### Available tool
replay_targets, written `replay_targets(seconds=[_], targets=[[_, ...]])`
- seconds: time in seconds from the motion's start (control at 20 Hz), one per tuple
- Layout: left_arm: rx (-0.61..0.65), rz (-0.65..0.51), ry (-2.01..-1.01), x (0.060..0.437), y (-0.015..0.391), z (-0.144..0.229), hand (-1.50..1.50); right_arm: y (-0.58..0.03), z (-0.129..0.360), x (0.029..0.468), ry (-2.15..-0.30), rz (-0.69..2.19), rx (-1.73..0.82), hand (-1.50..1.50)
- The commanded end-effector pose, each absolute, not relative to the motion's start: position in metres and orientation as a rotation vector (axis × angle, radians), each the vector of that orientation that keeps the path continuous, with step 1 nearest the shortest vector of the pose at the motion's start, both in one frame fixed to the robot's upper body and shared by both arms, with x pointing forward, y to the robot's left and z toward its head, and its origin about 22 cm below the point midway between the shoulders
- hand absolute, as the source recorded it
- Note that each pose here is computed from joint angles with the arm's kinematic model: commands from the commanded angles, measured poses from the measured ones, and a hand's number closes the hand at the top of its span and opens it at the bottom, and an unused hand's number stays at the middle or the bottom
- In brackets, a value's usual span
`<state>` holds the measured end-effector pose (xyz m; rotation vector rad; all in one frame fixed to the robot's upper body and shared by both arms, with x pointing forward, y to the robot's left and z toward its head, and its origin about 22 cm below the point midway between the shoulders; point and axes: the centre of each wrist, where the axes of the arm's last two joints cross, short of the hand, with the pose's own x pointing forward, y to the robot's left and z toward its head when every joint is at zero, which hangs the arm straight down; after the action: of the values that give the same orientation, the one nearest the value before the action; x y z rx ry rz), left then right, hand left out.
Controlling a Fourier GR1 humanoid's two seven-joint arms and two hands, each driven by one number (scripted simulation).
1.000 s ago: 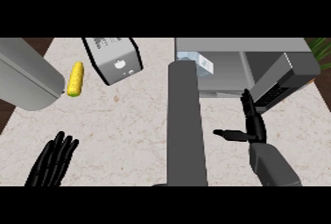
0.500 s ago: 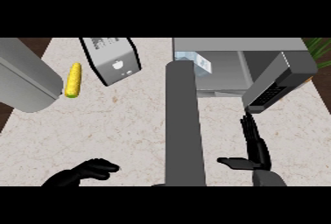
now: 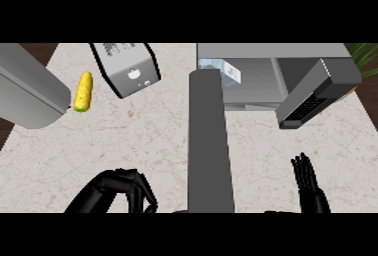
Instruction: Pick up the milk, place it into the microwave and close the microwave
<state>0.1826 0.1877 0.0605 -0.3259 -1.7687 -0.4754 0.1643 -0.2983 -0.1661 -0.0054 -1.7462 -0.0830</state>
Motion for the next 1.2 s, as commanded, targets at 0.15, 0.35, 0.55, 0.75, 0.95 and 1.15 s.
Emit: replay_targets(seconds=[0.15,0.35,0.55,0.75,0.95,1.15], targets=[[-0.410,-0.697,-1.685,0.205,0.129,0.058,1.50,-0.305,-0.151,0.133,-1.800,-0.086,0.022,-1.50],[-0.490,-0.774,-1.559,0.235,0.118,0.043,1.50,-0.342,-0.146,0.104,-1.804,-0.077,0.025,-1.50],[-0.448,-0.871,-1.597,0.233,0.083,0.024,1.50,-0.334,-0.136,0.106,-1.821,-0.112,0.032,-1.50],[-0.452,-0.980,-1.599,0.236,0.057,0.016,1.50,-0.349,-0.115,0.099,-1.858,-0.074,0.051,-1.50],[-0.442,-1.000,-1.568,0.232,0.029,0.010,1.50,-0.359,-0.089,0.105,-1.898,-0.049,0.132,-1.50],[-0.443,-0.980,-1.502,0.223,0.012,-0.006,1.50,-0.342,-0.081,0.105,-1.947,-0.033,0.215,-1.50]])
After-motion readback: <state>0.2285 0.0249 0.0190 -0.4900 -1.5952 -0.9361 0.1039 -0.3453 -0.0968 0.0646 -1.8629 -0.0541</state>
